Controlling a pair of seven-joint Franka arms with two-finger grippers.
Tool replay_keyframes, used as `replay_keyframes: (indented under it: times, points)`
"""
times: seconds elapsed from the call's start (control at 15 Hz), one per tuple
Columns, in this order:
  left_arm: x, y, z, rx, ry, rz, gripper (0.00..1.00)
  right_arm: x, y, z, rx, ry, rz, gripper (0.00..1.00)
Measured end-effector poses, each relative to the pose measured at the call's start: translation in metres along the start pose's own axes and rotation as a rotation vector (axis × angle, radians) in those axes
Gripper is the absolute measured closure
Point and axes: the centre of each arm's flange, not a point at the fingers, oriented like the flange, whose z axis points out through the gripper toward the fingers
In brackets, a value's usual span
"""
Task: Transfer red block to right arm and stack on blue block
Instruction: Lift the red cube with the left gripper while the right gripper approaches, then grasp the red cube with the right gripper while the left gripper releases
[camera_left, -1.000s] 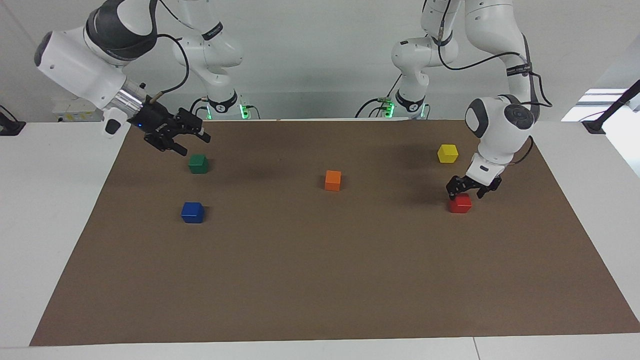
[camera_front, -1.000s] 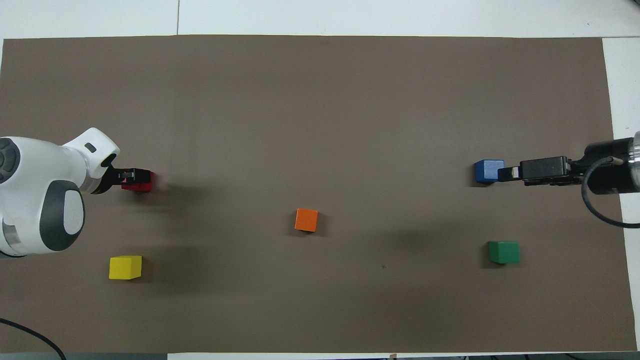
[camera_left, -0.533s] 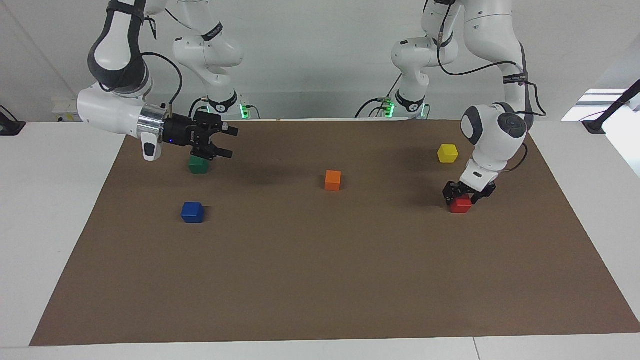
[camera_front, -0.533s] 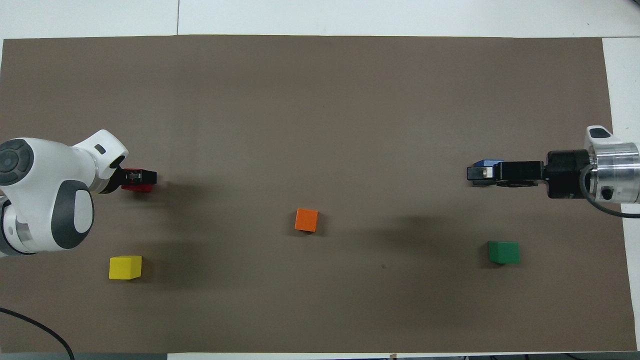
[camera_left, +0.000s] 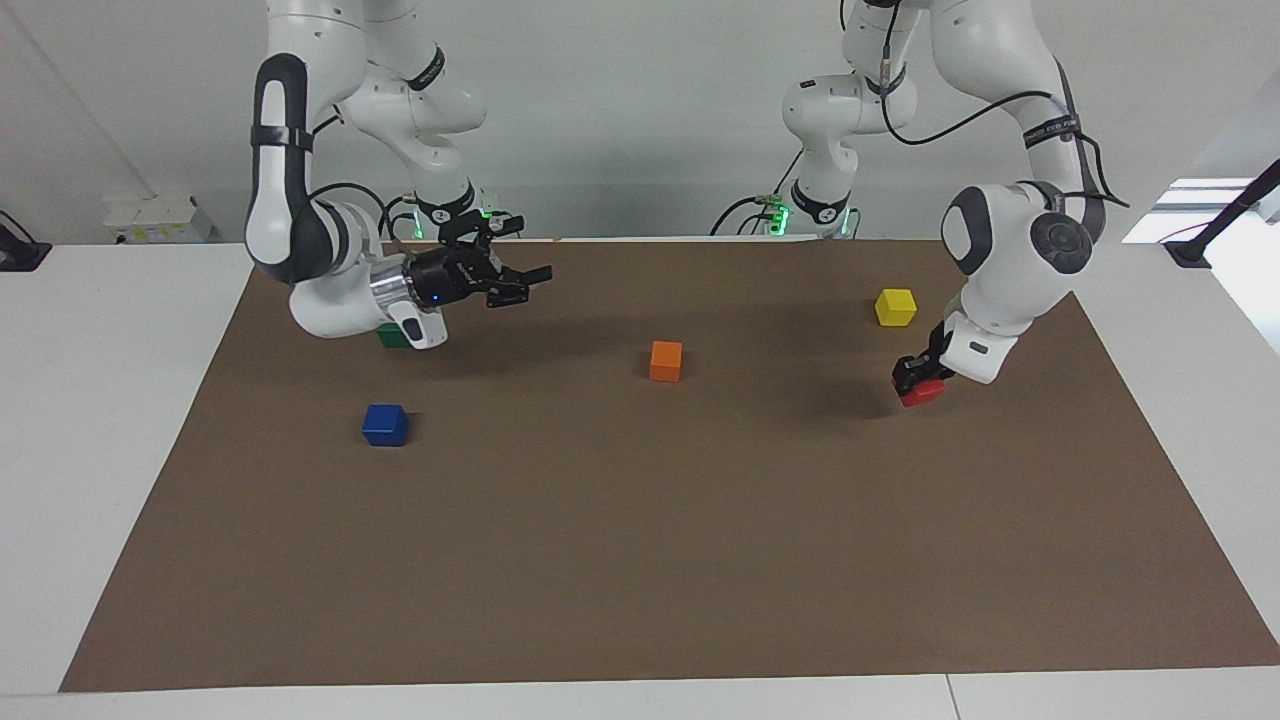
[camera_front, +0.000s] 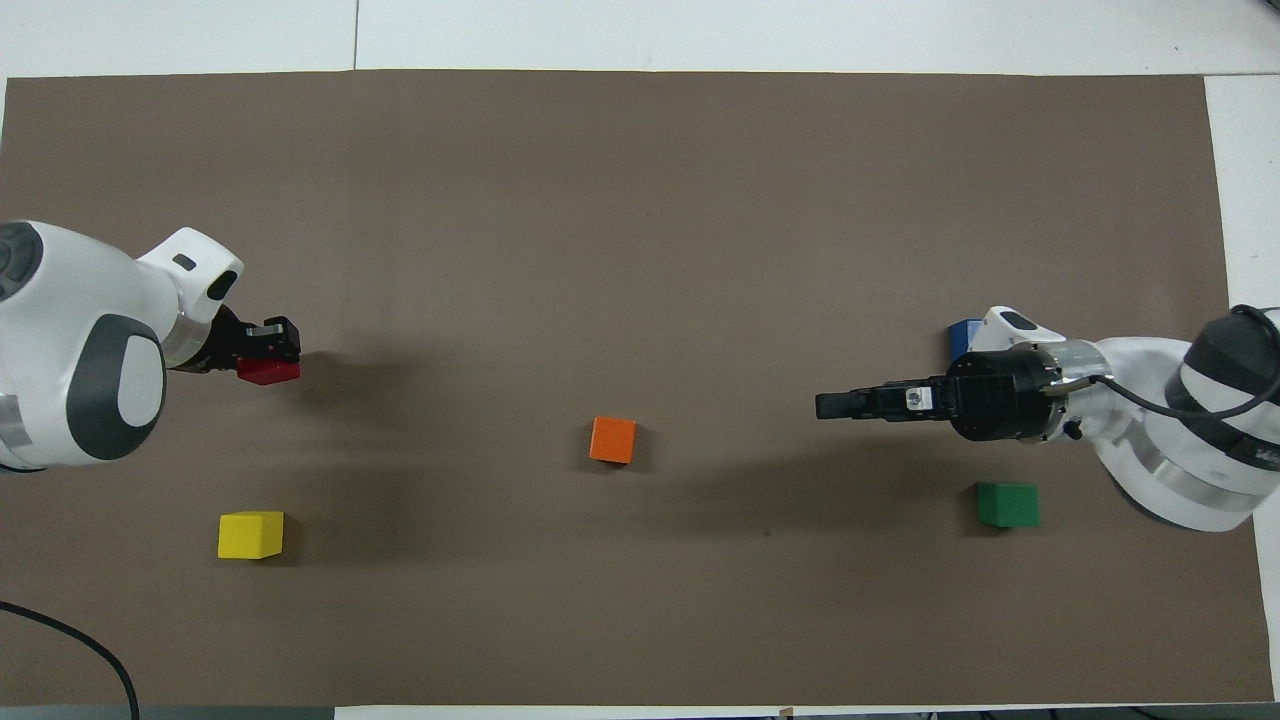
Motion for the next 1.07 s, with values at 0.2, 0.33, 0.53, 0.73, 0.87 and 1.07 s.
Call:
replay_keyframes:
  times: [0.2,0.33,0.53,0.73,0.87,1.07]
  points:
    - [-0.044,0.052,-0.082,-0.103,-0.046,-0.188,0.46,-0.002,0.027,0.045,0.185,0.016,0.020,0.00]
    - [-0.092,0.077,-0.134,-0.182,-0.070,-0.336,0.46,-0.009,0.040,0.074,0.266,0.027,0.037,0.00]
    - [-0.158,0.111,-0.181,-0.261,-0.105,-0.536,0.46,-0.019,0.059,0.102,0.374,0.042,0.058,0.00]
    - [-0.193,0.150,-0.181,-0.249,-0.159,-0.790,0.46,-0.025,0.072,0.121,0.425,0.059,0.066,0.00]
    - [-0.204,0.171,-0.179,-0.273,-0.224,-0.996,0.46,-0.031,0.086,0.129,0.454,0.066,0.050,0.00]
    - [-0.202,0.181,-0.185,-0.345,-0.308,-1.249,0.46,-0.042,0.127,0.129,0.504,0.067,0.033,0.00]
